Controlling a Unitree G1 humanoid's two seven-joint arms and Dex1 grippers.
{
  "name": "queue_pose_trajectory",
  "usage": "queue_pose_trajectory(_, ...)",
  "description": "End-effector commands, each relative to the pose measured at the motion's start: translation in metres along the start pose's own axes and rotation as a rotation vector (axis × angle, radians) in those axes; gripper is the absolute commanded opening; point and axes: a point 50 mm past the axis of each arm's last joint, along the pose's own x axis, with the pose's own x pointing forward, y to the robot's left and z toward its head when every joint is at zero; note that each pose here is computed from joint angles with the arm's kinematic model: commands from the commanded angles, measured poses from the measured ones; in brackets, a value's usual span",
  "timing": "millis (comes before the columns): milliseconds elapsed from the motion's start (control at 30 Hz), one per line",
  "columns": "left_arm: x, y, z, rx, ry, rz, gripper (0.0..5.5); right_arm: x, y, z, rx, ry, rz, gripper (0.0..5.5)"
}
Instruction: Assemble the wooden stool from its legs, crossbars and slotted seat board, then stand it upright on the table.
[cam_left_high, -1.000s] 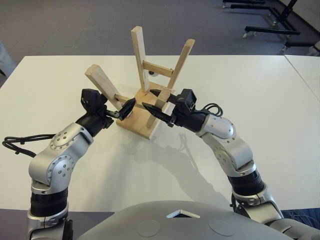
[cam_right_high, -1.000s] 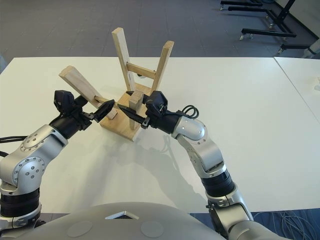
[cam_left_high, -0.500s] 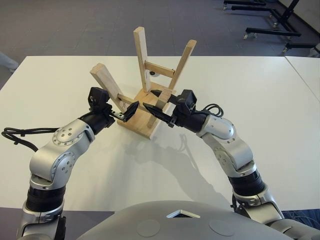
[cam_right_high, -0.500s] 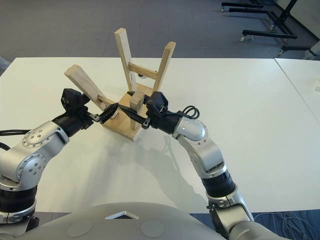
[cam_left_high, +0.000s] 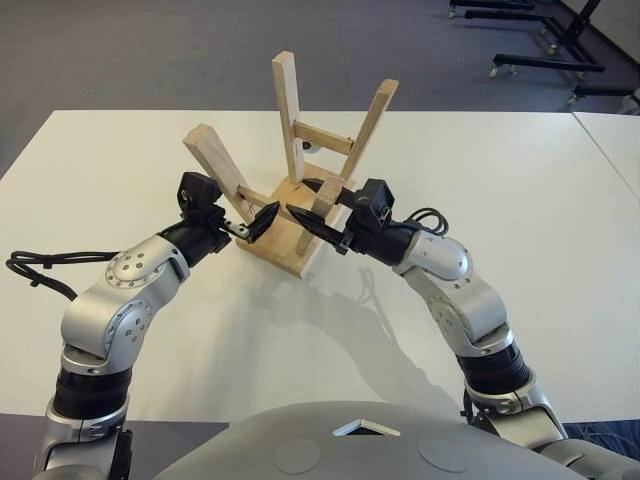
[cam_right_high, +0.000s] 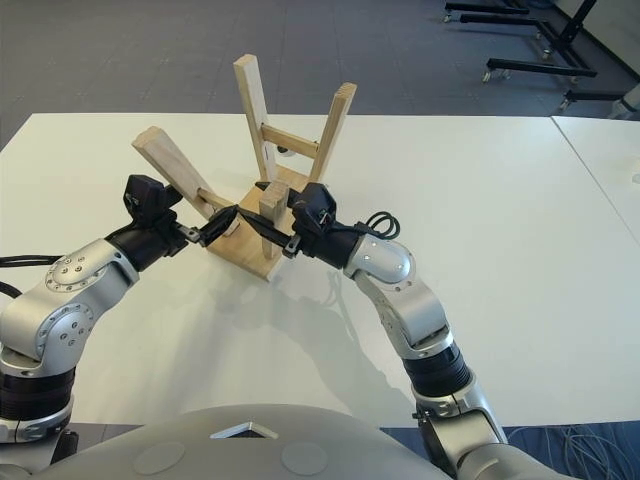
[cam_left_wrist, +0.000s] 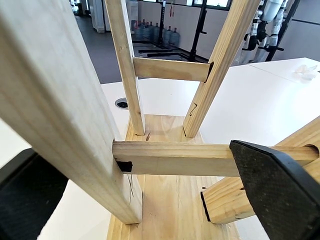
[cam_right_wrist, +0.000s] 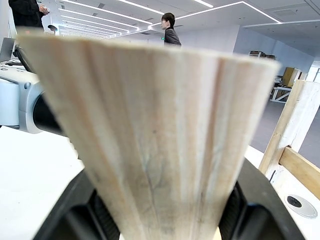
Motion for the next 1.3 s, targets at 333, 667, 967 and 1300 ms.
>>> queue_pose_trajectory(333, 0.01, -0.048, -0.013, -0.038, 0.03, -0.326, 5.4, 0.024, 0.005, -0.017, 0.069, 0.112, 0.102, 2.04)
queue_pose_trajectory(667, 0.002, -0.052, 0.012, -0.099, -0.16, -0.398, 5.4, 0.022, 0.005, -0.019, 0.087, 0.128, 0.096, 2.04)
queue_pose_trajectory(967, -0.001, -0.056, 0.019, -0.178, -0.226, -0.45, 5.4, 0.022, 0.006, -0.018, 0.09, 0.13, 0.1, 2.04)
queue_pose_trajectory(1300, -0.009, -0.082, 0.023, -0.259, -0.205, -0.72, 5.4, 0.025, 0.006, -0.019, 0.084, 0.133, 0.109, 2.04)
